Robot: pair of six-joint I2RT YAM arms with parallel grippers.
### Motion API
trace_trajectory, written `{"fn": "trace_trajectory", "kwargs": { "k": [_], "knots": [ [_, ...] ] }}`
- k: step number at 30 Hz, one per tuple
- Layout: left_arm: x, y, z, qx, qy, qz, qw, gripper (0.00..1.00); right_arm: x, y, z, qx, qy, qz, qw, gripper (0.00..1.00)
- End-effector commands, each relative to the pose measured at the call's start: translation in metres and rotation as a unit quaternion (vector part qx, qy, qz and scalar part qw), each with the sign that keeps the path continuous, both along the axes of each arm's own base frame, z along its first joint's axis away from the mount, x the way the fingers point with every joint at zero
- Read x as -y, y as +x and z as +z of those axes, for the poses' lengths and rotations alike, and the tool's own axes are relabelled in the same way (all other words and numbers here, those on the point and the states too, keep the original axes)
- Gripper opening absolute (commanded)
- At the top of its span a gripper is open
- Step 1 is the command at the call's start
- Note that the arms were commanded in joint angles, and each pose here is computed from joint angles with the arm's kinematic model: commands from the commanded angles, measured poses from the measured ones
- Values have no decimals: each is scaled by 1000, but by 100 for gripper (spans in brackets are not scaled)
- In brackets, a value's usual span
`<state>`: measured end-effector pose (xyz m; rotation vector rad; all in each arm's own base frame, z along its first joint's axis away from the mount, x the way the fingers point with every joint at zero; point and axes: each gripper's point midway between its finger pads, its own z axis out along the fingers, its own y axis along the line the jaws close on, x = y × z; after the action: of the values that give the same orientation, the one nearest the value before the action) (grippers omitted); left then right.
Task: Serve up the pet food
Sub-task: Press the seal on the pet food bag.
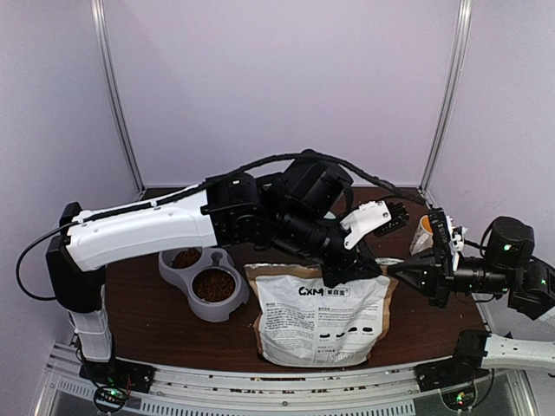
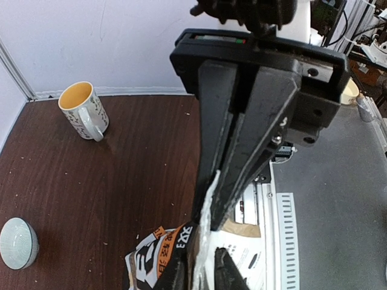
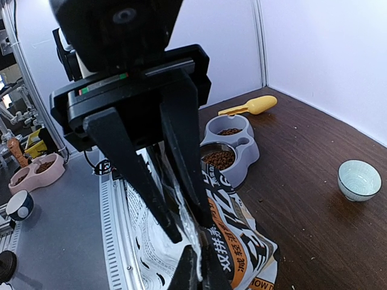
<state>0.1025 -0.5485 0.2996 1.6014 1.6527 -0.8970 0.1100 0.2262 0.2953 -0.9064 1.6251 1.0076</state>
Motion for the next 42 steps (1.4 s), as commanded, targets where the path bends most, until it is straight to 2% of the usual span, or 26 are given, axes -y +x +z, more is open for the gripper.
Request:
{"fn": "trace_trajectory", "kwargs": {
  "k": [1, 6, 12, 15, 23, 26, 28, 32, 34, 40, 42],
  "knots": [
    [12, -2, 21, 6, -38, -14, 999, 19, -2, 0, 9, 6, 15, 3, 1000, 0],
    [17, -3, 21, 6, -42, -20, 999, 19, -2, -1, 8, 3, 14, 5, 1000, 0],
    [19, -3, 16, 5, -38, -24, 999, 9, 0, -1, 8, 4, 14, 3, 1000, 0],
    [19, -4, 11, 0, -31, -26, 999, 0, 0, -1, 9, 5, 15, 2, 1000, 0],
    [11, 1, 9, 19, -15, -12, 1000, 0, 1, 0, 9, 6, 15, -2, 1000, 0],
    [4, 6, 7, 33, -1, -3, 999, 12, 3, 0, 10, 7, 16, -5, 1000, 0],
    [-1, 8, 5, 41, 10, 3, 999, 14, 4, 0, 10, 8, 17, -8, 1000, 0],
    [-10, 13, 2, 50, 20, 15, 998, 10, 5, 0, 10, 8, 17, -10, 1000, 0],
    [-14, 15, 1, 53, 23, 22, 998, 0, 5, 1, 9, 7, 17, -10, 1000, 0],
    [-21, 19, 1, 57, 22, 31, 998, 0, 3, 1, 10, 7, 18, -10, 1000, 0],
    [-23, 21, 0, 58, 25, 37, 997, 11, 4, 2, 11, 8, 19, -11, 1000, 0]
  ]
}}
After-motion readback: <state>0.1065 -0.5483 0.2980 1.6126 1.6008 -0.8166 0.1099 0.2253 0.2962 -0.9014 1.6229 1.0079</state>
